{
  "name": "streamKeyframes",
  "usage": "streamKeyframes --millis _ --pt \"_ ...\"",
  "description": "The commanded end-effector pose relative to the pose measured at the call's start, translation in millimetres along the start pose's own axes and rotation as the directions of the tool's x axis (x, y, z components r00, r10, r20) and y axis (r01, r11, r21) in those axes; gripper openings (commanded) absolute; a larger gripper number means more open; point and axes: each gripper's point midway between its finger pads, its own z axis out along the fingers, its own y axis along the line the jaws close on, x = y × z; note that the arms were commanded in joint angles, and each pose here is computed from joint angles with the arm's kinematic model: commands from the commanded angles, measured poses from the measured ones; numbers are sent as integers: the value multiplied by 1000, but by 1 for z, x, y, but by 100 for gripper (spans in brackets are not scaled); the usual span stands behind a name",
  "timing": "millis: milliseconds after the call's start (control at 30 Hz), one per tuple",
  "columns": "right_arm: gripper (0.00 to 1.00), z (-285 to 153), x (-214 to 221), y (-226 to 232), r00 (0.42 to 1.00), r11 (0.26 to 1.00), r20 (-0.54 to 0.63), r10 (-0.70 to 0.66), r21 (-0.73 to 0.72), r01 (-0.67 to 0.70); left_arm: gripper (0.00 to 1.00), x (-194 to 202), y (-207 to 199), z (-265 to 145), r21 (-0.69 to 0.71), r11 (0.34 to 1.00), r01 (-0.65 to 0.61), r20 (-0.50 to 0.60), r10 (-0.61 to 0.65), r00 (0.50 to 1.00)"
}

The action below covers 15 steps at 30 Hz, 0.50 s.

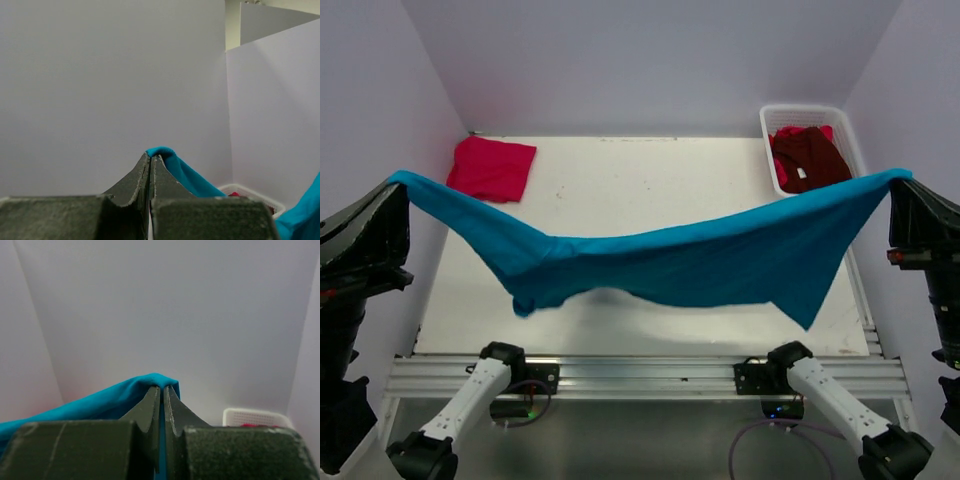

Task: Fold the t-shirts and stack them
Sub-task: Flatten the tshirt out

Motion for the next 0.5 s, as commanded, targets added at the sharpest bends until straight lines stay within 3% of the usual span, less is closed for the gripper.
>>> streamKeyframes --millis 0,33,133,233,267,300,333,467 --pt "0 23 28 -20 995 990 -104 2 143 13 0 50 19 30 -54 997 47 -120 -54 991" --pt "0 32 49 -36 986 971 -168 7 239 33 0 65 30 34 -103 994 40 -154 -55 987" --pt "0 56 140 -49 917 939 -400 -1 315 139 0 135 63 40 -216 976 -1 -317 -70 946" --pt "0 70 237 -57 792 909 -610 16 339 242 0 216 96 31 -320 944 -79 -445 -76 892" --pt "0 73 264 -59 750 899 -661 22 342 275 0 262 110 24 -356 928 -112 -515 -94 852" --pt "0 77 310 -60 677 891 -735 35 330 312 0 285 116 20 -372 920 -126 -547 -107 830" --pt "0 81 331 -59 650 890 -758 48 327 317 0 322 123 7 -393 907 -149 -603 -133 786" --pt "0 88 404 -65 560 855 -824 87 350 383 0 412 143 -9 -448 874 -189 -680 -195 707"
